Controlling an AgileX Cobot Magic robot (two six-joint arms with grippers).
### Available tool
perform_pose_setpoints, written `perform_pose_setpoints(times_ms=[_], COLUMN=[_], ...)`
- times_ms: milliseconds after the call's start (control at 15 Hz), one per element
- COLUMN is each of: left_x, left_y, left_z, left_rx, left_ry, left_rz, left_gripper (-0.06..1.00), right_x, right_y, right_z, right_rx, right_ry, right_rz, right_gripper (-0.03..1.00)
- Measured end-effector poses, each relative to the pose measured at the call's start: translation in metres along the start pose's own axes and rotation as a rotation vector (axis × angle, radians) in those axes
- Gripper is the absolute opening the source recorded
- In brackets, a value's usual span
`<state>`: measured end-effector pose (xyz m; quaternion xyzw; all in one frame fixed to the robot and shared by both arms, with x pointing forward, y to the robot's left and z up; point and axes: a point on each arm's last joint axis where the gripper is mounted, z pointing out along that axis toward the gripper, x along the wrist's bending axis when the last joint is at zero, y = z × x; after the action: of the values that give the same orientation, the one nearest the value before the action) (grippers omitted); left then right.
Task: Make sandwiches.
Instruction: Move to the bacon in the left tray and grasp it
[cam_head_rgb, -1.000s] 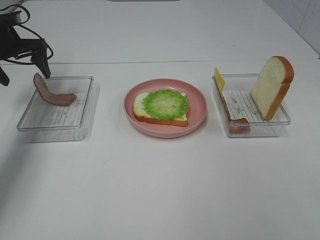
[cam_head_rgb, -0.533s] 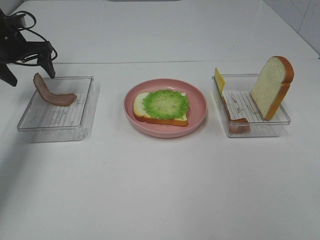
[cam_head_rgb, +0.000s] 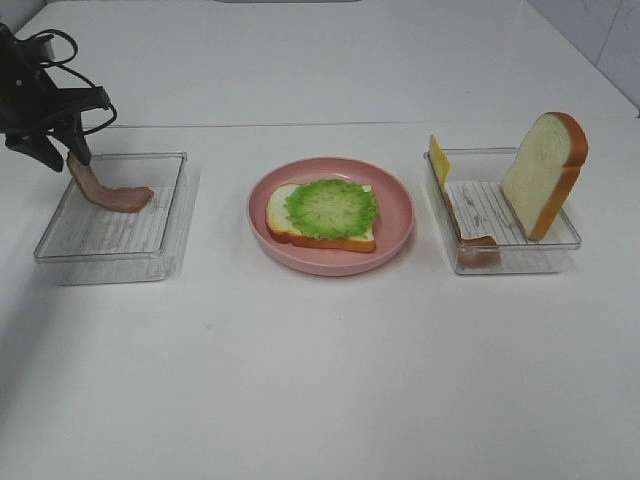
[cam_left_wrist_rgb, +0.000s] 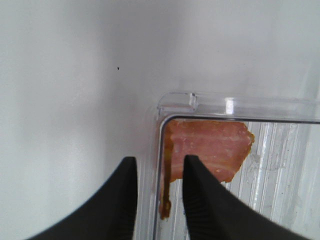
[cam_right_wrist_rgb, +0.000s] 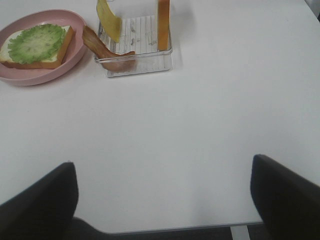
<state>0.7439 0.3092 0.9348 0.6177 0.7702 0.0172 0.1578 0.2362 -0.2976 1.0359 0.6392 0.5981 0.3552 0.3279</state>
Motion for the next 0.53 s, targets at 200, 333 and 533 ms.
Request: perform_pose_setpoints(times_ms=[200,333,533], left_x=[0.0005,0.0006,0.0002], left_y=[0.0002,0.0009,0.0021], left_z=[0.0,0.0,0.0], left_rx=[-0.002,-0.01,-0.023], left_ry=[0.005,0.006,0.002], left_rz=[0.003,0.004,-0.009], left_gripper=[0.11,0.01,0.0], right_x=[0.0,0.0,0.0], right_y=[0.0,0.0,0.0], right_z=[0.0,0.0,0.0], right_rx=[0.0,0.0,0.0], right_ry=[0.0,0.0,0.0], right_rz=[0.0,0.0,0.0], right_gripper=[0.9,0.9,0.9])
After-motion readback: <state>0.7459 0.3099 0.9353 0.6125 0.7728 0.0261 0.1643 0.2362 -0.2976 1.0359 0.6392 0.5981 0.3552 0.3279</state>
